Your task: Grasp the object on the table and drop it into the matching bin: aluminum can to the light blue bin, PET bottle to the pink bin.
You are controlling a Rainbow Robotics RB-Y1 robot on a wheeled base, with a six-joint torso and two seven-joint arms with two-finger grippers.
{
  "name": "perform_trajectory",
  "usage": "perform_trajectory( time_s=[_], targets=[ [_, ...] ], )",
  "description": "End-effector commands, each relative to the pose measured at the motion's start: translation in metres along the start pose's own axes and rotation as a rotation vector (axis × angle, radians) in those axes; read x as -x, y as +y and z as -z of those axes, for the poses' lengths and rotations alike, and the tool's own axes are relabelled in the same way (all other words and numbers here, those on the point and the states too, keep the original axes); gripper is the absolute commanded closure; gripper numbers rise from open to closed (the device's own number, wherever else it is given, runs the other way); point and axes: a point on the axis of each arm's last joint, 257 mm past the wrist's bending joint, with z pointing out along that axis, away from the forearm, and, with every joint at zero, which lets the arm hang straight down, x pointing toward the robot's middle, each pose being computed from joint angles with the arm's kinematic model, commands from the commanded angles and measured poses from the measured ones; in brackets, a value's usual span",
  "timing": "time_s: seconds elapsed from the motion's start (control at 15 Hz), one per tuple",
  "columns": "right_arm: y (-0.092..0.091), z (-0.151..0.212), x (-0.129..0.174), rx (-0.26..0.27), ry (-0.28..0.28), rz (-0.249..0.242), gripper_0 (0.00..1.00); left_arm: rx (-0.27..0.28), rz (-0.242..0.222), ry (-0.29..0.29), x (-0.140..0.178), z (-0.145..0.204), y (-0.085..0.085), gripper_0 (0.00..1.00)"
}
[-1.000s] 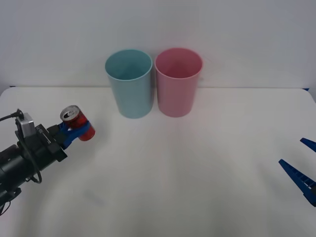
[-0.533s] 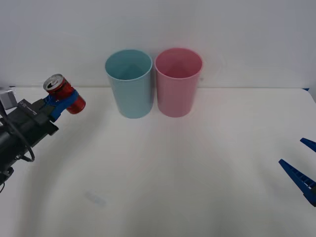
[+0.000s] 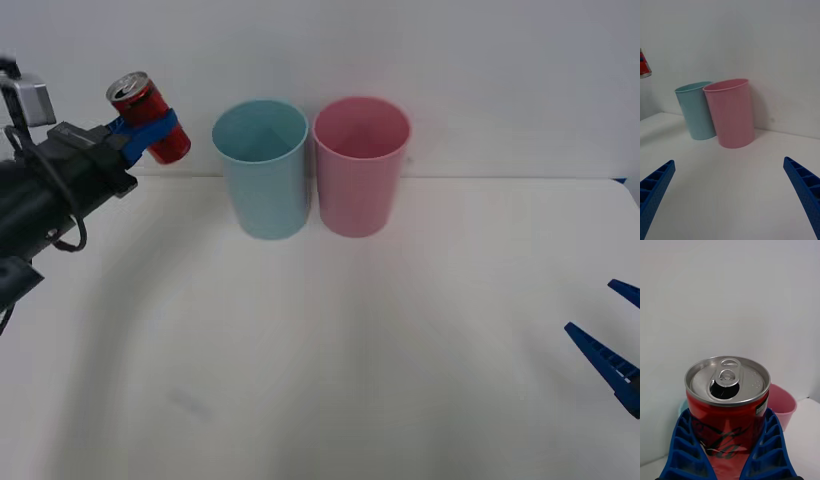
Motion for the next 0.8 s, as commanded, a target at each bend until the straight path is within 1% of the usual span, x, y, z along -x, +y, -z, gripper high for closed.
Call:
perform_trajectory(
  time_s=[0.07, 0.2, 0.47, 0.6, 0.67, 0.8],
  targets=[
    [0.0, 0.0, 0.0, 0.0, 0.0, 0.0, 0.0, 0.005, -0.01, 0.032, 0.003, -0.028, 0.003, 0.99],
    [0.0, 0.0, 0.0, 0.0, 0.0, 0.0, 0.0, 0.0, -0.025, 0.059, 0.0, -0.056, 0.01, 0.98],
    [0.0, 0.0, 0.0, 0.0, 0.0, 0.0, 0.0, 0.003, -0.068, 0.111, -0.005, -0.094, 0.019, 0.97],
    [0.0, 0.0, 0.0, 0.0, 0.0, 0.0, 0.0, -0.009, -0.066, 0.131, -0.008, -0.116, 0.019, 0.96],
    [0.0, 0.0, 0.0, 0.0, 0.0, 0.0, 0.0, -0.009, -0.076, 0.143, -0.009, -0.125, 0.019, 0.97],
    [0.0, 0.0, 0.0, 0.0, 0.0, 0.0, 0.0, -0.011, -0.079, 0.155, -0.011, -0.146, 0.017, 0.96]
  ],
)
